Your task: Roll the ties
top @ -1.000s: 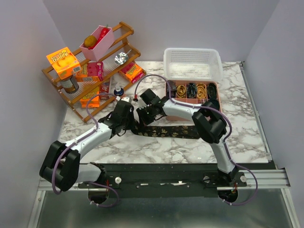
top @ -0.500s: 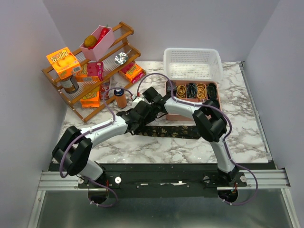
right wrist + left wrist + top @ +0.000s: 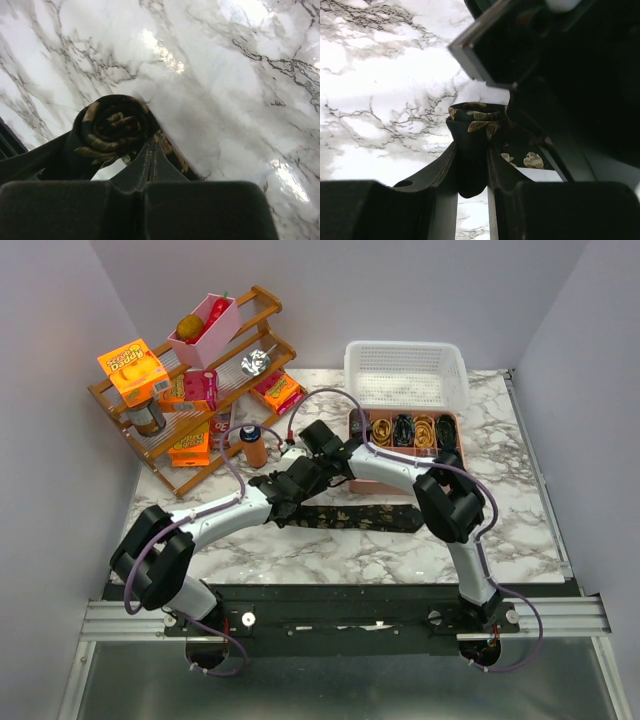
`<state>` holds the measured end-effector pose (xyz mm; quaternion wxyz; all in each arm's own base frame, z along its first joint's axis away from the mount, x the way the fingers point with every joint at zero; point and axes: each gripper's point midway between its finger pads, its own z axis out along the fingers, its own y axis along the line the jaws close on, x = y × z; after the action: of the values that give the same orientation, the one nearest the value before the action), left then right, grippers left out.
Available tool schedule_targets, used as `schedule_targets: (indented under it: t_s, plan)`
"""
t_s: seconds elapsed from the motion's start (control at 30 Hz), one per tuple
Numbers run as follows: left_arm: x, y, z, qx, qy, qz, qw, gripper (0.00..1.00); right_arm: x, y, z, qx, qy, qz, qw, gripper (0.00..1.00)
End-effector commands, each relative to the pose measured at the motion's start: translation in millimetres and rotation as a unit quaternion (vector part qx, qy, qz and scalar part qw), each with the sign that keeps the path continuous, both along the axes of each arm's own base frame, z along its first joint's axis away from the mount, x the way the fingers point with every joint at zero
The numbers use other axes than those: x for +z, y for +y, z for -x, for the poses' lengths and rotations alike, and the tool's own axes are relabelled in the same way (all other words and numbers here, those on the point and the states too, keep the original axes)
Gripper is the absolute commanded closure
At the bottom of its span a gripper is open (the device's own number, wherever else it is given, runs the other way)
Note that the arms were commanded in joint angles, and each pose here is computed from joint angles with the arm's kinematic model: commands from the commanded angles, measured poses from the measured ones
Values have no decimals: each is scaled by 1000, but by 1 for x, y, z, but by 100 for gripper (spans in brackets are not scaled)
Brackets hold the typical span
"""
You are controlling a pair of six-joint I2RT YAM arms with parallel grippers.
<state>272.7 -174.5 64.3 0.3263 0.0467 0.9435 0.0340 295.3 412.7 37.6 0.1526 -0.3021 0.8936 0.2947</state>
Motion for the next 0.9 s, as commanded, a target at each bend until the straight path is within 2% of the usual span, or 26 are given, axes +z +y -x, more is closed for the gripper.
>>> schedule_targets:
  t_s: [0.0, 0.2, 0.57, 0.87]
  plan:
    - [8, 18, 4, 13, -13, -36, 999, 91, 39, -7, -6, -13, -47, -9, 999, 99]
    - [8, 24, 6, 18, -13, -50, 999, 92, 64, -27, -22, -43, -70, -18, 996, 99]
    - [-8, 20, 14, 5, -2, -82, 997, 92, 65, -74, -50, -99, -75, -3, 992, 99]
    - [-19, 11, 18, -8, -3, -97, 995, 92, 74, -93, -63, -122, -82, -9, 989, 99]
